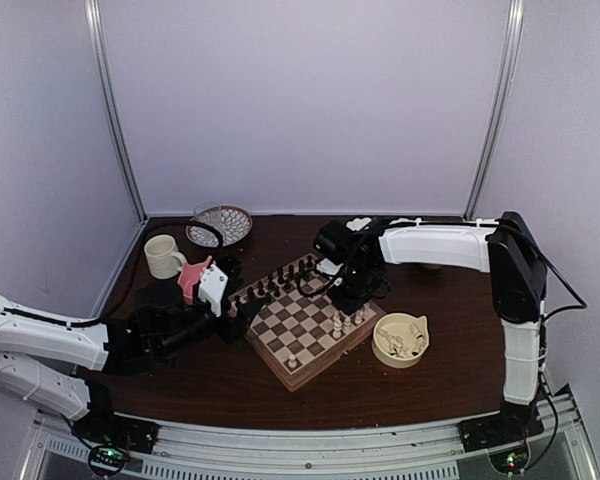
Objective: Set up the chess pieces on the board
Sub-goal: Place the knight at g2.
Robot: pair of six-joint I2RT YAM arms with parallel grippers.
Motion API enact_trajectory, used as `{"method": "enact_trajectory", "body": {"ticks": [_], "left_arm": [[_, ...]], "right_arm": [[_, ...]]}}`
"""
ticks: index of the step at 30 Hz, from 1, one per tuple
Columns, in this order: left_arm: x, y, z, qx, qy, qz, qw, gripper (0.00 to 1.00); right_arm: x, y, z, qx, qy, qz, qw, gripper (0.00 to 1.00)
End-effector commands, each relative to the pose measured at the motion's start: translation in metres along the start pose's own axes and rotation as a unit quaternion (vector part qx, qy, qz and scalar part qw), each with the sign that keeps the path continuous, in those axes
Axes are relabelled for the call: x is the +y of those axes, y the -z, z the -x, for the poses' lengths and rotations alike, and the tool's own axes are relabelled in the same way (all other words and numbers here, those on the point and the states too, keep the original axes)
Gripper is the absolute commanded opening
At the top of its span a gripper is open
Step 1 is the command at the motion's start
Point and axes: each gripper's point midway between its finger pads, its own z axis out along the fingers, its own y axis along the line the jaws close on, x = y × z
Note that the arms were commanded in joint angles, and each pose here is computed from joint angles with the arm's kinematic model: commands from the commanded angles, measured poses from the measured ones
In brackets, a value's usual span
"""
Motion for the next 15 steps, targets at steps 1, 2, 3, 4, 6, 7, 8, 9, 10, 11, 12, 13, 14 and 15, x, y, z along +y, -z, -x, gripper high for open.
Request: {"method": "enact_trajectory", "body": {"ticks": [1, 2, 3, 4, 6, 7, 8, 9, 10, 11, 12, 13, 14, 15], "left_arm": [[-0.0001, -0.0031, 0.0144, -0.017, 0.003, -0.001, 1.0, 0.61], [-0.0002, -0.0028, 0.0149, -0.018, 0.003, -0.002, 1.0, 0.61], [0.0002, -0.0029, 0.015, -0.018, 0.004, -0.001, 1.0, 0.61], [-0.0001, -0.0027, 0.015, -0.018, 0.003, -0.002, 1.0, 0.61], [-0.0008, -0.0029, 0.0148, -0.018, 0.003, -0.003, 1.0, 0.61], [-0.0006, -0.0031, 0.0147, -0.018, 0.003, -0.003, 1.0, 0.61], [-0.0003, -0.0034, 0.0141, -0.017, 0.003, -0.002, 1.0, 0.61], [-0.0005, -0.0032, 0.0145, -0.017, 0.003, -0.003, 1.0, 0.61], [-0.0005, -0.0033, 0.0142, -0.017, 0.003, -0.003, 1.0, 0.61], [-0.0006, -0.0035, 0.0145, -0.017, 0.003, -0.003, 1.0, 0.61], [-0.0008, -0.0034, 0.0142, -0.017, 0.003, -0.003, 1.0, 0.61], [-0.0008, -0.0035, 0.0143, -0.017, 0.003, -0.003, 1.0, 0.61], [-0.0008, -0.0035, 0.0146, -0.017, 0.003, -0.003, 1.0, 0.61], [-0.0005, -0.0036, 0.0147, -0.017, 0.003, -0.003, 1.0, 0.61]], "right_arm": [[-0.0033, 0.0, 0.0103, -0.013, -0.006, 0.0, 1.0, 0.07], [-0.0035, -0.0003, 0.0101, -0.012, -0.006, 0.0, 1.0, 0.07], [-0.0037, -0.0005, 0.0102, -0.012, -0.006, 0.0, 1.0, 0.07], [-0.0041, -0.0004, 0.0107, -0.013, -0.006, -0.001, 1.0, 0.07], [-0.0041, -0.0006, 0.0109, -0.013, -0.006, -0.001, 1.0, 0.07], [-0.0044, -0.0004, 0.0116, -0.014, -0.007, -0.001, 1.0, 0.07], [-0.0049, -0.0002, 0.0115, -0.014, -0.007, -0.003, 1.0, 0.07], [-0.0049, 0.0, 0.012, -0.015, -0.007, -0.003, 1.0, 0.07], [-0.0053, 0.0009, 0.013, -0.017, -0.007, -0.003, 1.0, 0.07], [-0.0058, 0.0006, 0.0128, -0.016, -0.007, -0.004, 1.0, 0.07], [-0.0057, 0.0005, 0.013, -0.017, -0.008, -0.003, 1.0, 0.07], [-0.0052, 0.0006, 0.0131, -0.017, -0.007, -0.002, 1.0, 0.07], [-0.0049, 0.0013, 0.0136, -0.018, -0.008, -0.001, 1.0, 0.07], [-0.0047, 0.0014, 0.0136, -0.018, -0.008, -0.001, 1.0, 0.07]]}}
